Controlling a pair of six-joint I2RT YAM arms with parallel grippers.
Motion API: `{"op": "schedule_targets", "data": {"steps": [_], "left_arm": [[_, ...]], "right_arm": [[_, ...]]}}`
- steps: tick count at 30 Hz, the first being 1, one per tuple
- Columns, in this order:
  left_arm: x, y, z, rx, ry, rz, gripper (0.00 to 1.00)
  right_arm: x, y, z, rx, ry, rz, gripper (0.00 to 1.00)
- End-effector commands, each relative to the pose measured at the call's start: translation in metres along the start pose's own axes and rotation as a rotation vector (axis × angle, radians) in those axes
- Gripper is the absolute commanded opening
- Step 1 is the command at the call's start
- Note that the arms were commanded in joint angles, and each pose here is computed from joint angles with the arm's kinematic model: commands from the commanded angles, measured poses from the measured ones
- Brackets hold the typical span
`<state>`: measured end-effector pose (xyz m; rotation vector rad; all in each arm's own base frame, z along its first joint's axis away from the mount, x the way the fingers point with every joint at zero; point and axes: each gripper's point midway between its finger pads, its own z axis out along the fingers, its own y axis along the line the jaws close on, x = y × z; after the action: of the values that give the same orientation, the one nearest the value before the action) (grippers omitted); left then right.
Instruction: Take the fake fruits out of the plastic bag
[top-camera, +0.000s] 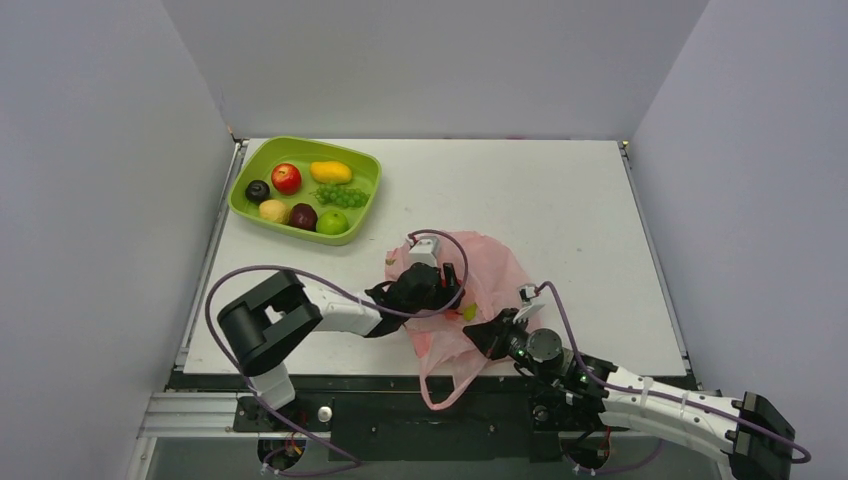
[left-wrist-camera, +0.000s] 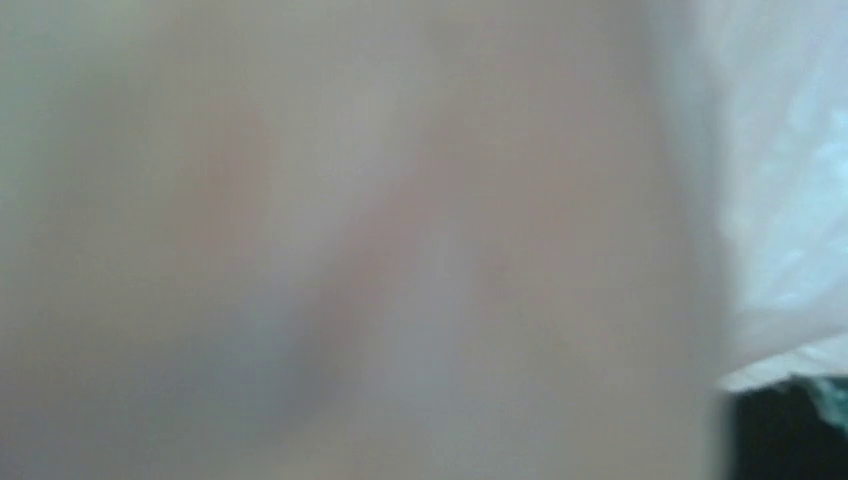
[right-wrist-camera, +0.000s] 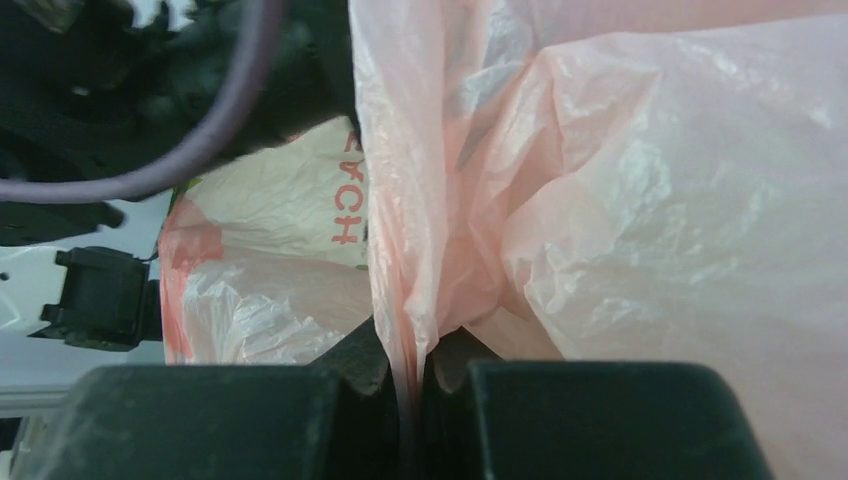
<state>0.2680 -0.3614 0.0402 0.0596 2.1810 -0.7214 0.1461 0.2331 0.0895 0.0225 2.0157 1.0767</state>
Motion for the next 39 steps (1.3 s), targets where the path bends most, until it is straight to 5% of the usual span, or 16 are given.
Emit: {"op": "schedule_targets", "data": {"steps": [1,15,26,33,39], "left_arm": [[-0.023,-0.029,-0.03,0.166,0.033,-0.026,0.44],[-0.009,-0.068,-0.132,0.533,0.304,-0.245,0.28],[-0.016,-0.097,-0.19,0.806,0.352,-0.401,0.24],[-0.042,-0.074,-0.194,0.617,0.275,-0.239,0.24],[-0.112,-0.025,-0.209,0.411,0.087,-0.114,0.29]], "right_arm": [[-0.011,-0.006,0.0,0.043,-0.036,-0.04,0.0],[-0.025,-0.009,0.009,0.123,-0.069,-0.079,0.0],[-0.032,-0.014,0.017,0.189,-0.1,-0.029,0.0],[-0.035,-0.009,0.021,0.195,-0.093,-0.044,0.0],[-0.032,-0.011,0.022,0.192,-0.079,-0.043,0.0]]}}
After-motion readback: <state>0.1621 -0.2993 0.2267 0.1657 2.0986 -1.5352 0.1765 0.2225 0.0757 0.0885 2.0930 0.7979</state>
